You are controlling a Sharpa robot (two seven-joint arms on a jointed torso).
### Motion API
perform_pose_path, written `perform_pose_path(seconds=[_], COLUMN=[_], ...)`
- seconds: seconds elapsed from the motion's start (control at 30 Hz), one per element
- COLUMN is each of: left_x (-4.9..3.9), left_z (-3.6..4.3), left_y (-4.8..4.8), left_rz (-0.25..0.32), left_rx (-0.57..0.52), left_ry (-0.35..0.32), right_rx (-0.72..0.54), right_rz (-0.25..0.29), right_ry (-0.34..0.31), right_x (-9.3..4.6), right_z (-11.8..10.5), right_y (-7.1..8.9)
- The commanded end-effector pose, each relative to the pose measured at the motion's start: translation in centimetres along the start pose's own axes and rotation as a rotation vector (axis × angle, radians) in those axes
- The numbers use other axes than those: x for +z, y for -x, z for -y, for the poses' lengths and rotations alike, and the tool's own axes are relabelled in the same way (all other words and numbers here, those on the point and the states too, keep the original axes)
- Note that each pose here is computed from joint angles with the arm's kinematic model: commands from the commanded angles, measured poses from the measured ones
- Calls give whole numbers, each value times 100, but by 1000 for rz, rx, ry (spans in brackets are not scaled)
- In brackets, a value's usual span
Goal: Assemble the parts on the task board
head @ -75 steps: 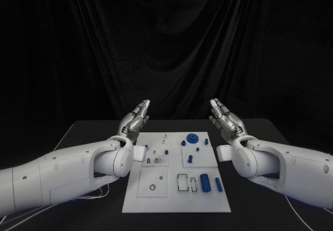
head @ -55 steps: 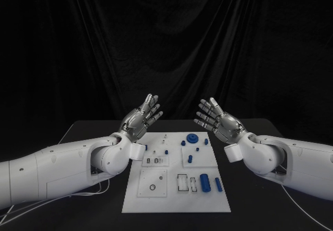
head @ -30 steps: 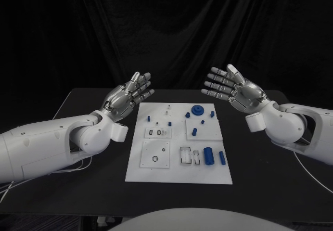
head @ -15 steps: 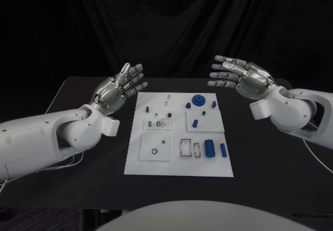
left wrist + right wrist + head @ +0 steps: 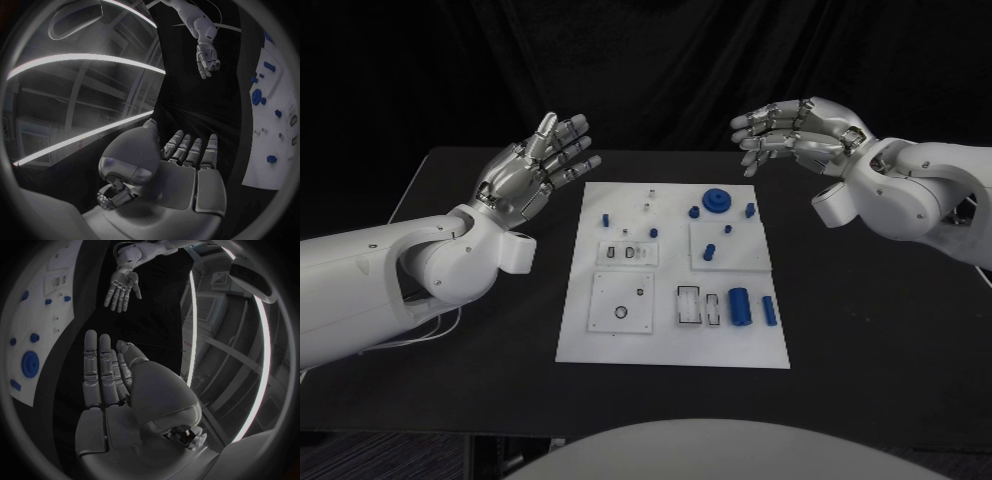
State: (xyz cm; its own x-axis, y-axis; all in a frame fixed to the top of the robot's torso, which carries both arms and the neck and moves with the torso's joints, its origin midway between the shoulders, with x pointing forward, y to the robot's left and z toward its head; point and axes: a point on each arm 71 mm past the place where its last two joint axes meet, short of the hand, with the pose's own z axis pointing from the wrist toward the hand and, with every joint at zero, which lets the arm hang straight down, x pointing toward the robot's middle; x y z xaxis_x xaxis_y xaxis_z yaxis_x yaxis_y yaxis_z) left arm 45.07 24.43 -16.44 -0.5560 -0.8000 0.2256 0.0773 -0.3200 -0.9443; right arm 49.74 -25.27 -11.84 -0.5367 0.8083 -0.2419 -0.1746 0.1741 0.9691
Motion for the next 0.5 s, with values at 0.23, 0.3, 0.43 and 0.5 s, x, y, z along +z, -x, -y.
perform_pose_path(seconds=[0.23, 0.3, 0.43, 0.5], left_x=[-9, -9, -14, -16], left_z=[257, 264, 275, 278], left_y=[-46, -49, -48, -46], left_rz=[-33, -34, -35, -35], left_rx=[-12, -12, -13, -15], left_ry=[-257, -258, -260, -260], right_rx=[-579, -659, -834, -910], right_rz=[-35, -35, -39, -42], right_ry=[-181, -182, -171, -163], right_x=[133, 159, 221, 245], right_z=[-59, -84, -144, -167], right_y=[2, -9, -52, -81])
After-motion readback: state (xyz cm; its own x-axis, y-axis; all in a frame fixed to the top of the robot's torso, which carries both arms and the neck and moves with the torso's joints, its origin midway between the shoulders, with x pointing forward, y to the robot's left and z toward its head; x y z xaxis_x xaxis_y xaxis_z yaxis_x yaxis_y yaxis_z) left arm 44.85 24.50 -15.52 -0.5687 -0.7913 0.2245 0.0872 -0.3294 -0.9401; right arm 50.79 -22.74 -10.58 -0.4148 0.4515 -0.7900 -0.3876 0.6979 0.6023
